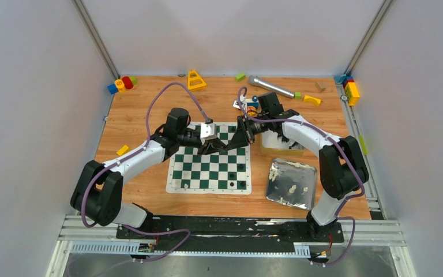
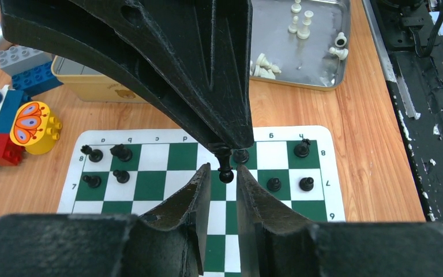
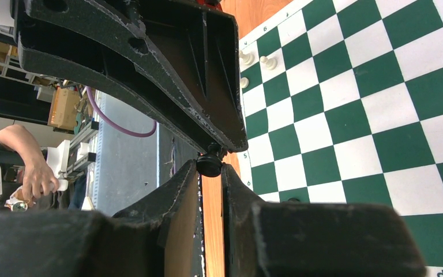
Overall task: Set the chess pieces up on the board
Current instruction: Place the chess piece on the chessboard.
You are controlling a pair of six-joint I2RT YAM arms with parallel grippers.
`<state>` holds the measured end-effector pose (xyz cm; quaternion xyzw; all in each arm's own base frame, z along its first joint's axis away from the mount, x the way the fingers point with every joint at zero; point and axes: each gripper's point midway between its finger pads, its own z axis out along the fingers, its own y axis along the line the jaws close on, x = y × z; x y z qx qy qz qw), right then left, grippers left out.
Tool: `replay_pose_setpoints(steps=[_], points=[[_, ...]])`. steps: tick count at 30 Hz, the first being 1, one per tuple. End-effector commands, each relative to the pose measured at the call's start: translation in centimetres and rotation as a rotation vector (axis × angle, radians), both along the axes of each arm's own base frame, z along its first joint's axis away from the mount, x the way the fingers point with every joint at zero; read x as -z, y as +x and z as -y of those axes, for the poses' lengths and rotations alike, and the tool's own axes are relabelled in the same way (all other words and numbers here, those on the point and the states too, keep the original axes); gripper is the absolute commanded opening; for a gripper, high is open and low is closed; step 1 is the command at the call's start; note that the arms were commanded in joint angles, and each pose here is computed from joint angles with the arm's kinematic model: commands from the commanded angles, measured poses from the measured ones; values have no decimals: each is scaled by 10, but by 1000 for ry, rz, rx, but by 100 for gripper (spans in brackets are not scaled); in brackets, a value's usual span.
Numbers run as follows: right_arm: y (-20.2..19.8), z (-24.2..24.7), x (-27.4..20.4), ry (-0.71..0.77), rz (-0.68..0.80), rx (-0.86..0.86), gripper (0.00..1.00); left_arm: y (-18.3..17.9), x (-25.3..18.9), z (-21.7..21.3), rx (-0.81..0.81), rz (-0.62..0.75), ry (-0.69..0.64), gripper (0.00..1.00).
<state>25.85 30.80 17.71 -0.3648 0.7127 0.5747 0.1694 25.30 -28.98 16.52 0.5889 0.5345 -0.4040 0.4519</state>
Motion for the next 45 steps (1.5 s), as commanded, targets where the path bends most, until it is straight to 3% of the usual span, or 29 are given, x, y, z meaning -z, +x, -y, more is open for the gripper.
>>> replay_pose_setpoints(steps=[1, 13, 20, 23, 26, 29, 32, 45], points=[[-2, 1, -16, 47, 48, -20, 4, 6, -20, 3, 10, 56, -33, 30], [-1, 1, -14, 45, 40, -18, 4, 5, -23, 4, 15, 45, -44, 19], [0, 2, -10, 40, 36, -17, 5, 5, -24, 6, 18, 25, -40, 7], [1, 2, -9, 35, 37, -12, 15, 5, -22, 4, 19, 21, -22, 2], [6, 8, -12, 32, 51, 11, 34, 8, -18, -1, -1, 28, 33, 0], [15, 20, -19, 32, 80, 51, 50, 9, -5, -13, -26, 26, 134, 0], [26, 42, -27, 26, 111, 113, 56, 10, 5, -24, -46, 3, 253, 0], [43, 154, -51, 29, 222, 437, 58, 26, 38, -46, -144, -51, 975, 0]])
